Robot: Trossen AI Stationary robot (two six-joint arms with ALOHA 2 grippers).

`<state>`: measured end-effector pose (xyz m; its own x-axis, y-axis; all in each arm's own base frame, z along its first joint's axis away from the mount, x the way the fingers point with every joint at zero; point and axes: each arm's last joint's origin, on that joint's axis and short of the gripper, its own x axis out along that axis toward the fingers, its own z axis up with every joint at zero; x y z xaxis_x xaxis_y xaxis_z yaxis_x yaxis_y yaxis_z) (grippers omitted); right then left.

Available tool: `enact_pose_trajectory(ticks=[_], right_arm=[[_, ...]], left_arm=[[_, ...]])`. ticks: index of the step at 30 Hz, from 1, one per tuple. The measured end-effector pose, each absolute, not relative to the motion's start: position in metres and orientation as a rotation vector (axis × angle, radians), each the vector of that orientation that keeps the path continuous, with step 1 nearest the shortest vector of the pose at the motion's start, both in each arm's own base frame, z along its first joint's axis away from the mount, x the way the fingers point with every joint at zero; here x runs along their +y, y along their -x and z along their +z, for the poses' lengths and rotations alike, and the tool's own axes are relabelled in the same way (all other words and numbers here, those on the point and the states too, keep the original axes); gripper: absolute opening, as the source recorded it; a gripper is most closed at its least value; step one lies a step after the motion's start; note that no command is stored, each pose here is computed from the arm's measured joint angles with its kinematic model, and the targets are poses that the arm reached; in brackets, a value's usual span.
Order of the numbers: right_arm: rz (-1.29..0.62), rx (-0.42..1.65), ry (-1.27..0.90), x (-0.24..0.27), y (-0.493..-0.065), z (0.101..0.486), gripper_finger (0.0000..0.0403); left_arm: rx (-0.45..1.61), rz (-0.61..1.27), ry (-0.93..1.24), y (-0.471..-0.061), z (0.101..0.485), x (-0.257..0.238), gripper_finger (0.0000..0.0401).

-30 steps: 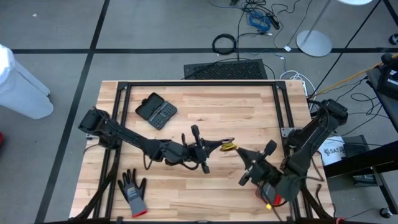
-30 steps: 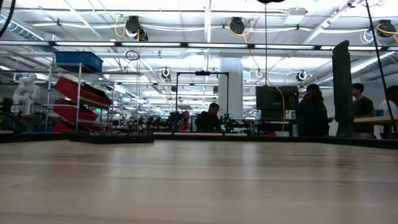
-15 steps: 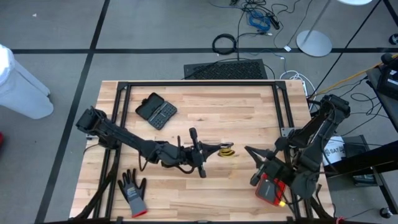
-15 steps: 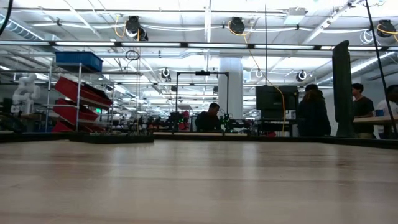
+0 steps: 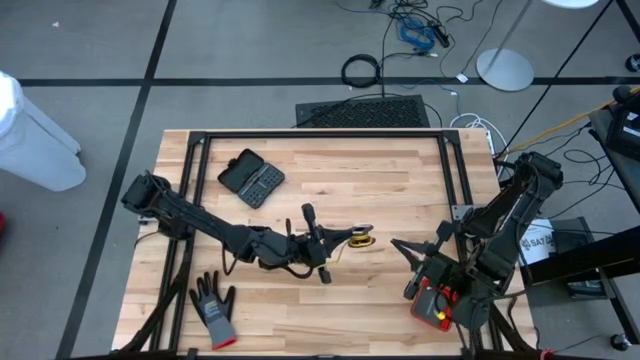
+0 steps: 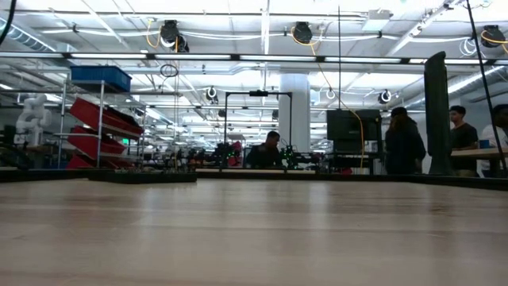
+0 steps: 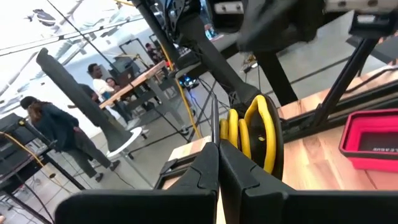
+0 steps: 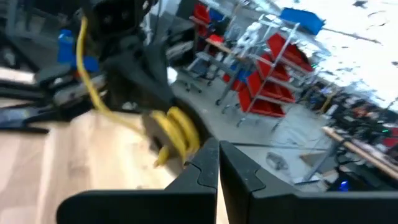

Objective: Coil cords
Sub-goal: Coil the yellow wire onto the spool

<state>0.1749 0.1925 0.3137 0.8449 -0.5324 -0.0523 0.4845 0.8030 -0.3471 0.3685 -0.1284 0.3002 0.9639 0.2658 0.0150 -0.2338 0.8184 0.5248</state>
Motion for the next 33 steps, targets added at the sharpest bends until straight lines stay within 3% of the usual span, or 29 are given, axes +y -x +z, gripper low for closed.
enact_pose_trajectory(ticks=[10,33], right_arm=[[-0.341,0.3,0.407,0.201,-0.182,0.298,0.0004],[-0.27,0.294,0.757,0.222,-0.248,0.277,0.0098]], left_arm=[[0.055,0.28,-0.541,-0.369,0.301,-0.125,0.0],[0.112,0.338,-0.561,-0.373,0.298,-0.111,0.0]])
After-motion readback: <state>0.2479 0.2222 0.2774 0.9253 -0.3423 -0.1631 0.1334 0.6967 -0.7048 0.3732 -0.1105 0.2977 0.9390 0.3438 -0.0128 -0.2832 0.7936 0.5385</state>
